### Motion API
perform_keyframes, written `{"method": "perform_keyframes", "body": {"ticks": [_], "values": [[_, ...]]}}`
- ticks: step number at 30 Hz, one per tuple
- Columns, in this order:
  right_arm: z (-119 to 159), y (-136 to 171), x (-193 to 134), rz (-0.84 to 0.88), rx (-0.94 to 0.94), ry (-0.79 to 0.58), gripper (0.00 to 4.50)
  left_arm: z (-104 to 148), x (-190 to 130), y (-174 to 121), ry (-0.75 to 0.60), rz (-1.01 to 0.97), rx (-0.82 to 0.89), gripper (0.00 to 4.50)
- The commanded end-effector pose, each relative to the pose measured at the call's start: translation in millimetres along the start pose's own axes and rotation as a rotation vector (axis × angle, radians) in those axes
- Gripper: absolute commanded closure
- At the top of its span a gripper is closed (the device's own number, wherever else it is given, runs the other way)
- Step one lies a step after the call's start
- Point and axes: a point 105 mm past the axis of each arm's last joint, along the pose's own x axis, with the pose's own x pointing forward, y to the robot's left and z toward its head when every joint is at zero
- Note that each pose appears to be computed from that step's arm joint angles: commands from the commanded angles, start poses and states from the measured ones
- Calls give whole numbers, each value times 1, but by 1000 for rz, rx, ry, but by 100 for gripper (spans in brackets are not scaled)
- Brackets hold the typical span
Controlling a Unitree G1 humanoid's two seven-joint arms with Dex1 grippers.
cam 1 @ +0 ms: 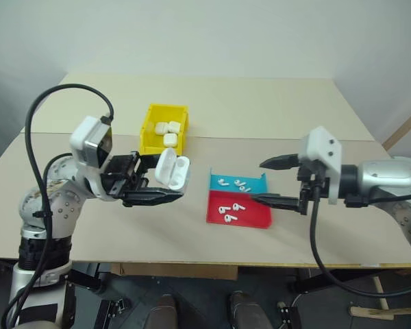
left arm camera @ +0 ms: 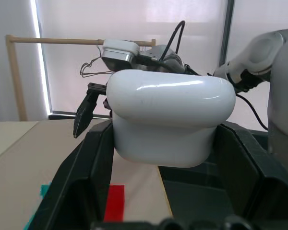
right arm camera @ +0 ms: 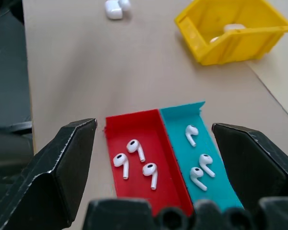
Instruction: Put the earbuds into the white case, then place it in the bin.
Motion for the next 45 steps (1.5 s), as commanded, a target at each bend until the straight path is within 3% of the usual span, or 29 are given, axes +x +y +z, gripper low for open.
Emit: {"method": "perform_keyframes", "body": {"ticks": [1,5,10,18,21,23,45], "values": [[5,5,7,54,-39,50,18,-5,5,-5,22,-40,46,168],[-4,5,20,84,-56,168,124,-15,4,-7,57,-39,51,168],[-14,2,33,116,-48,374,124,-23,-3,-9,88,-31,47,168],[-32,-7,62,115,-14,578,124,-29,-2,-13,102,-69,36,168],[-38,-10,67,116,-21,594,183,-30,-2,-14,99,-71,39,168],[-39,-12,69,116,-20,591,248,-30,-2,-14,90,-60,36,168],[-60,-21,92,114,-76,639,248,-28,-1,-19,101,-59,35,168]]}}
